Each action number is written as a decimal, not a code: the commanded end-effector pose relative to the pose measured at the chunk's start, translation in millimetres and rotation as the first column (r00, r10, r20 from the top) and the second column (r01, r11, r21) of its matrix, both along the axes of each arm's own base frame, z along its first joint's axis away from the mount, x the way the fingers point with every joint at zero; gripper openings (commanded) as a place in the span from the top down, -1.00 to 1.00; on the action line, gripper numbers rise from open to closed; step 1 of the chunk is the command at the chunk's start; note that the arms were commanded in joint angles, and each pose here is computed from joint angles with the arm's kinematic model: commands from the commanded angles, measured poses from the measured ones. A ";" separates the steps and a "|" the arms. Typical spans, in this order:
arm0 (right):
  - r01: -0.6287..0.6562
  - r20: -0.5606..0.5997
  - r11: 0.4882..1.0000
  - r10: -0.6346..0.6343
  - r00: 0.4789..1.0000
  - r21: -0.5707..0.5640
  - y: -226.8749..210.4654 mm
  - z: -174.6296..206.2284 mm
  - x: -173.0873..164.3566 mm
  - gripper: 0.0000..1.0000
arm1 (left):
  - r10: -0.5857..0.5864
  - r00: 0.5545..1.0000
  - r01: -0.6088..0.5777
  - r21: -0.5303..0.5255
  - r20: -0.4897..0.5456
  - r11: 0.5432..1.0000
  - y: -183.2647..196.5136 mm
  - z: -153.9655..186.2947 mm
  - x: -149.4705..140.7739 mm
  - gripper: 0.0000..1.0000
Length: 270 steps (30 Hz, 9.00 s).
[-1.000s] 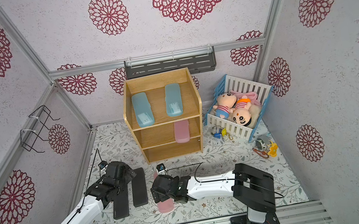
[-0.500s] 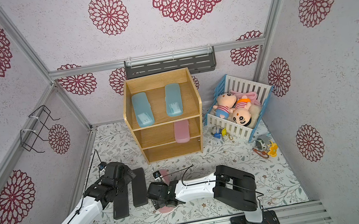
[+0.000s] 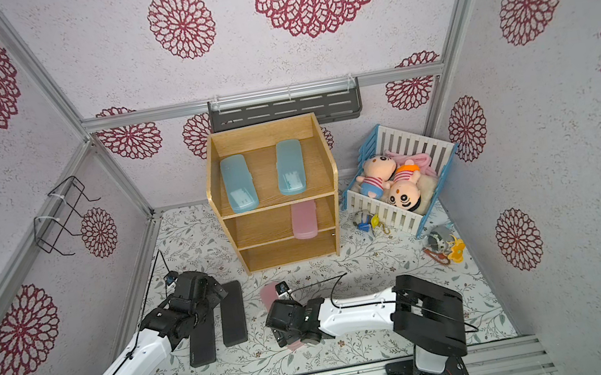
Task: Place the pencil cases on the shelf according to color
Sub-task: Pick up the pencil case from the center of the board, then place the pencil case on the shelf, then move the pencil case to the center of the board.
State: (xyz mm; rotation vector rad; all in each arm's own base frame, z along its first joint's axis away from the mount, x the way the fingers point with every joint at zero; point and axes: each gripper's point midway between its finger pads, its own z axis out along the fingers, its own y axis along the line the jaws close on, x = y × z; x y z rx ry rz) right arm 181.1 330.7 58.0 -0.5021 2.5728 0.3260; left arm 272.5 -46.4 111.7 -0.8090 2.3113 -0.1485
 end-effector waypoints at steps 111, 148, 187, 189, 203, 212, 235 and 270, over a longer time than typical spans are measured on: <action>0.067 0.281 0.952 -0.155 0.947 0.299 -8.2 184.1 119.0 0.12 | -0.113 0.985 0.121 -0.054 0.130 0.991 -26.7 41.2 8.0 -0.94; 0.001 0.301 0.962 -0.087 0.950 0.274 8.9 167.6 112.9 -0.45 | -0.206 0.957 0.207 -0.013 -0.206 0.978 -52.3 -48.4 -6.6 -0.95; 0.336 0.362 0.920 -0.388 0.848 0.200 -174.2 142.7 35.5 -0.77 | -0.583 0.794 0.578 -0.082 -0.172 0.812 -334.9 -64.4 -27.8 -0.79; 0.357 0.359 0.909 -0.414 0.837 0.216 -182.6 143.0 32.6 -0.79 | -0.571 0.802 0.571 -0.057 -0.178 0.819 -329.5 -61.2 -26.8 -0.88; 0.304 0.264 0.902 -0.388 0.883 0.307 -155.6 138.9 41.3 -0.98 | -0.323 0.911 0.383 0.240 -0.255 0.892 -163.8 -8.9 -65.7 -0.94; 0.252 0.086 0.933 -0.281 0.956 0.256 -76.1 61.7 48.3 -0.98 | -0.059 0.953 0.152 0.303 -0.296 0.941 -34.3 -21.7 -104.5 -0.94; 0.313 0.033 0.949 -0.314 0.949 0.050 -58.1 -3.1 51.8 -0.98 | 0.031 0.939 -0.034 -0.005 -0.343 0.999 24.5 -76.9 -71.6 -0.94; 0.187 0.010 0.982 -0.187 0.982 0.009 -91.6 -21.7 10.0 -0.98 | -0.119 0.957 0.159 0.137 -0.264 0.978 -33.0 -31.6 -57.7 -0.94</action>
